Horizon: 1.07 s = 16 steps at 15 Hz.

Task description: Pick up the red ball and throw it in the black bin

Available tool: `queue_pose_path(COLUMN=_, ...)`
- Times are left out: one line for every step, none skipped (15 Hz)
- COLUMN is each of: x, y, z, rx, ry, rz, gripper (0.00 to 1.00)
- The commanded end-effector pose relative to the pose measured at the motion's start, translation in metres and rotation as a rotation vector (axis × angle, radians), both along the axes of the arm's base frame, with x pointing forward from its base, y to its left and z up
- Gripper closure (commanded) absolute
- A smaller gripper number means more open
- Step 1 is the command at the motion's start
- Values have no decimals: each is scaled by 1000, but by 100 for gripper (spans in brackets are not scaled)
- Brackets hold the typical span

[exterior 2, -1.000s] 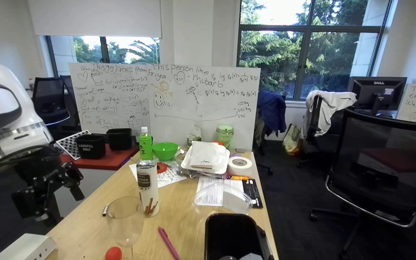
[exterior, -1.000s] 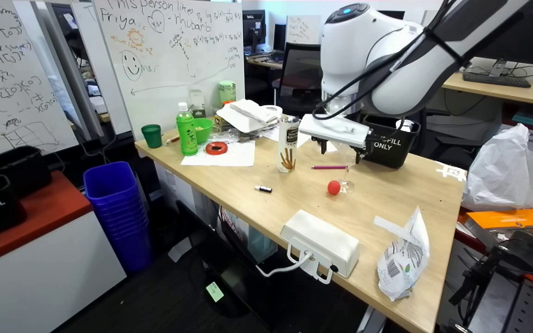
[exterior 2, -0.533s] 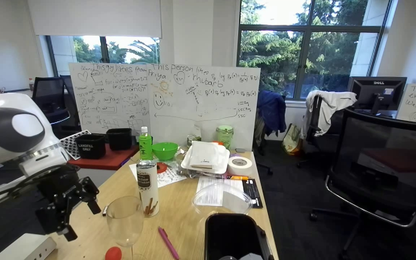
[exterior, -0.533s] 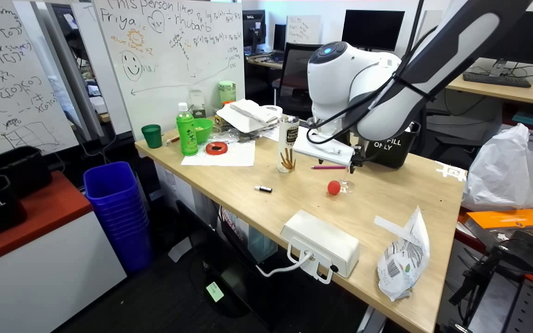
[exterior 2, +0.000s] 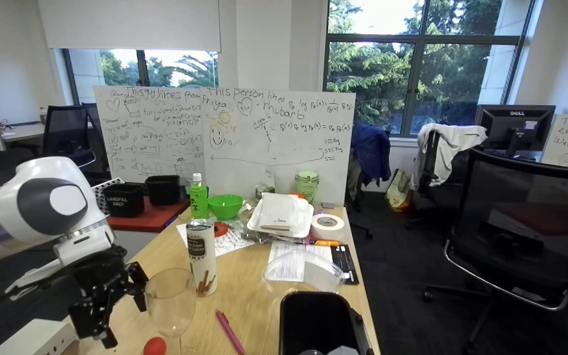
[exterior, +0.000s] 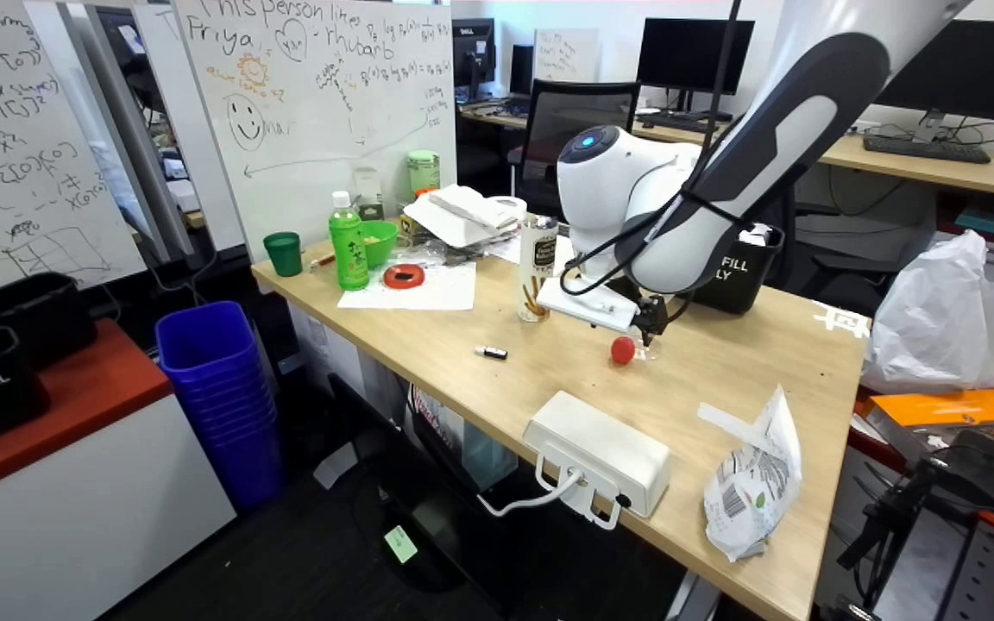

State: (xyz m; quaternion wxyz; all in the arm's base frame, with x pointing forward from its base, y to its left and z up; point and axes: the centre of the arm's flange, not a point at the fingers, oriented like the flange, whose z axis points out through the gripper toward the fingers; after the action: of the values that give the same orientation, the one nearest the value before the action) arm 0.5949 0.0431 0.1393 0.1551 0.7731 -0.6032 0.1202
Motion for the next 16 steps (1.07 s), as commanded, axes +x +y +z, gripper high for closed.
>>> queue_pose_path(x=14, y=-1, z=-12, rx=23, ry=10, rz=-33, gripper=0)
queue_pose_path(x=15, y=-2, z=-16, rx=25, ry=14, rz=-45, gripper=0)
queue_pose_path(x=17, y=-3, z=-20, rx=26, ry=9, rz=-52, gripper=0)
queue_pose_path(x=18, y=-4, z=-24, rx=21, ry=15, rz=-61, gripper=0)
queue_pose_path(x=20, y=-5, z=-28, rx=20, ry=18, rz=-67, gripper=0)
queue_pose_path(x=21, y=-7, z=-32, rx=12, ry=23, rz=-71, gripper=0)
queue_pose_path(x=22, y=-9, z=-35, rx=9, ry=24, rz=-75, gripper=0)
queue_pose_path(x=23, y=-10, z=-38, rx=5, ry=26, rz=-73, gripper=0)
queue_pose_path(x=25, y=-11, z=-39, rx=1, ry=27, rz=-74, gripper=0)
queue_pose_path(x=25, y=-13, z=-41, rx=-4, ry=28, rz=-74, gripper=0)
queue_pose_path(x=27, y=-14, z=-43, rx=-9, ry=30, rz=-78, gripper=0)
queue_pose_path(x=28, y=-16, z=-45, rx=-13, ry=29, rz=-81, gripper=0)
queue_pose_path(x=29, y=-17, z=-46, rx=-18, ry=30, rz=-85, gripper=0)
queue_pose_path(x=30, y=-18, z=-46, rx=-25, ry=31, rz=-89, gripper=0)
queue_pose_path(x=31, y=-19, z=-47, rx=-27, ry=34, rz=-90, gripper=0)
queue_pose_path(x=32, y=-20, z=-48, rx=-29, ry=36, rz=-93, gripper=0)
